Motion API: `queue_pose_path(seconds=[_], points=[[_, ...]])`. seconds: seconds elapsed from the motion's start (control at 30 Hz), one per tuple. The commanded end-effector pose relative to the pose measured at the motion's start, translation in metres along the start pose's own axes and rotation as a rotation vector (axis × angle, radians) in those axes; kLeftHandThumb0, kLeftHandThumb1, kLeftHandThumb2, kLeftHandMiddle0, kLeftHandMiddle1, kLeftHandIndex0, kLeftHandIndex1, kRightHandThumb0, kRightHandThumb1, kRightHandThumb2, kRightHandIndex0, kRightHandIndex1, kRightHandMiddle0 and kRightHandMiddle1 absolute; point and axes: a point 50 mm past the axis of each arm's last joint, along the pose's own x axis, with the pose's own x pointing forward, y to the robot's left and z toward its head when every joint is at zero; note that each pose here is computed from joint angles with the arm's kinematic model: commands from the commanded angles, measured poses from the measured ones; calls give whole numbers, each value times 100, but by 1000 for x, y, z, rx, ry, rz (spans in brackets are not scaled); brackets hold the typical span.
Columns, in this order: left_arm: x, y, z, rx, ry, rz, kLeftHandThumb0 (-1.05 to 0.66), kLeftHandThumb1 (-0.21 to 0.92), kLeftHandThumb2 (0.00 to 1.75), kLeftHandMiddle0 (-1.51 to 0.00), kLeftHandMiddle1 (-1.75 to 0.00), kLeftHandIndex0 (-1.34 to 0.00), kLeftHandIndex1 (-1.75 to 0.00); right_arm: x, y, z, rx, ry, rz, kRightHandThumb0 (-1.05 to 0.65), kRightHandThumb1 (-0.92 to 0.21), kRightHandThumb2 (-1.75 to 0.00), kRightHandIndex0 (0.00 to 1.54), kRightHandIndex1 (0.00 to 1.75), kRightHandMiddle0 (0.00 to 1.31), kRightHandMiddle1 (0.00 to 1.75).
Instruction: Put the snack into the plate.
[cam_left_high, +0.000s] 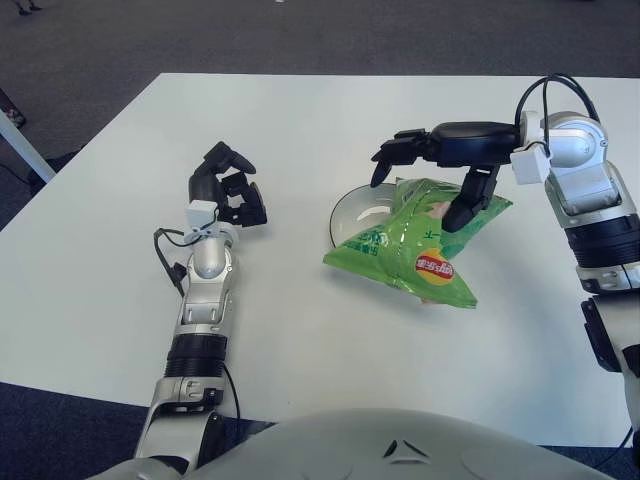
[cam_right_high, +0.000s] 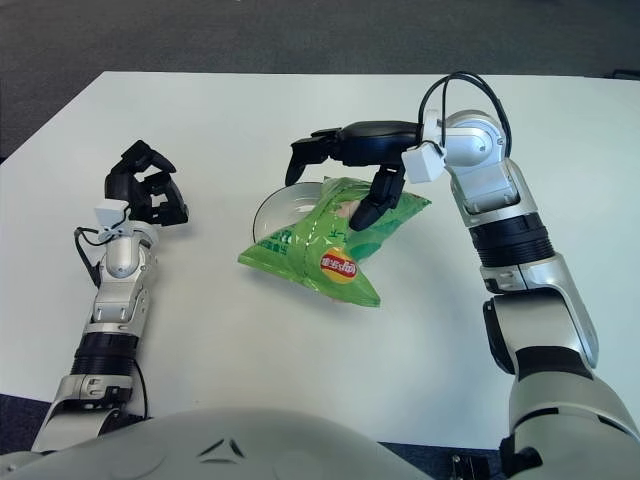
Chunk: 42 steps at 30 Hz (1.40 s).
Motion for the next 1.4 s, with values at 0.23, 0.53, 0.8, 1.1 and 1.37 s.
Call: queue_pose_path(seconds=[0.23, 0.53, 0.8, 1.1, 1.37], points=[[-55, 1, -56, -14, 267, 25, -59, 5, 164, -130, -175, -83, -175, 4, 3, -5, -15, 14, -35, -74, -67, -77, 0, 62, 0, 93], [-56, -1, -56, -13, 259, 22, -59, 5, 164, -131, -175, -83, -175, 6, 3, -7, -21, 13, -44, -70, -65, -78, 1, 70, 0, 103], [-57, -1, -56, -13, 257, 33, -60, 5, 165, -130, -175, -84, -175, 7, 2, -8, -36, 32, -21, -75, -69, -74, 1, 75, 0, 108], [-57, -1, -57, -24, 262, 27, -60, 5, 165, -129, -175, -84, -175, 9, 1, -8, -65, 42, -14, -78, -77, -68, 0, 72, 0, 104], [-57, -2, -58, -15, 257, 24, -60, 5, 164, -130, -175, -84, -175, 12, 5, -11, -94, 48, -40, -77, -79, -68, 0, 71, 0, 103]])
